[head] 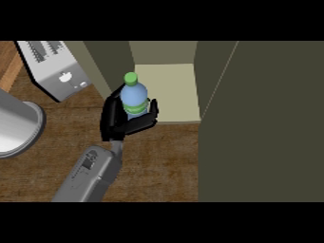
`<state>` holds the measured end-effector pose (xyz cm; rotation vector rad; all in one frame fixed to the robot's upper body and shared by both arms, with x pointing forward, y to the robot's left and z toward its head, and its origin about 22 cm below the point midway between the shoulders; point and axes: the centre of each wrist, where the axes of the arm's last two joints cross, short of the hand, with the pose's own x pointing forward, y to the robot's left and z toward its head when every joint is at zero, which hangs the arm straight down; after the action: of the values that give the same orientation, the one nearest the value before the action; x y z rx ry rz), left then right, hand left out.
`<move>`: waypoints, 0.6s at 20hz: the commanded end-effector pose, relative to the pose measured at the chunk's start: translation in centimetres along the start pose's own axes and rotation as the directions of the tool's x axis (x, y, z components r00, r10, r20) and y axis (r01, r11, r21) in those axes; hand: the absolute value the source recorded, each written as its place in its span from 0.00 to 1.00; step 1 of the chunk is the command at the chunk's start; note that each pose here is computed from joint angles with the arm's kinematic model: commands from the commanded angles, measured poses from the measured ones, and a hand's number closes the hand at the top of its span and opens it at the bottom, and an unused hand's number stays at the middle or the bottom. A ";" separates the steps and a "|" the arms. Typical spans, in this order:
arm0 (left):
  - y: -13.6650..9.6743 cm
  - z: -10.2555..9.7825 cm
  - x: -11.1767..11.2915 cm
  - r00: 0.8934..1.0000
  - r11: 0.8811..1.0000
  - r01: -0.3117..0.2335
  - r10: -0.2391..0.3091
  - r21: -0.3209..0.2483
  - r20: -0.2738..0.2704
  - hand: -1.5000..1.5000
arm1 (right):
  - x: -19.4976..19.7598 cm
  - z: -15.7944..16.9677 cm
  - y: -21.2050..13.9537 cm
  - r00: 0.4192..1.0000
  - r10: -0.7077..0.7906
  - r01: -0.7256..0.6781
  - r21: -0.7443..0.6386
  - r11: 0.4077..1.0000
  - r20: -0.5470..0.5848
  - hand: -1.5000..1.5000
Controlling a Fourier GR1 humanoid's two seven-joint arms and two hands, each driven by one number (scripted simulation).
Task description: Pick up the bottled water, place it into the cabinet and close the cabinet
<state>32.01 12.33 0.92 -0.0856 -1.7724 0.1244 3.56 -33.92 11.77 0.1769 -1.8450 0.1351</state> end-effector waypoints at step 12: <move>-1.6 -3.6 -0.8 0.987 0.988 0.131 -0.121 0.083 -0.108 1.00 | 2.8 -1.2 1.9 0.993 -0.083 0.080 0.040 0.996 0.082 0.00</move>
<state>32.68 10.66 0.56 0.1211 -1.7251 0.1366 4.11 -33.83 11.73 0.2129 -1.8475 0.1158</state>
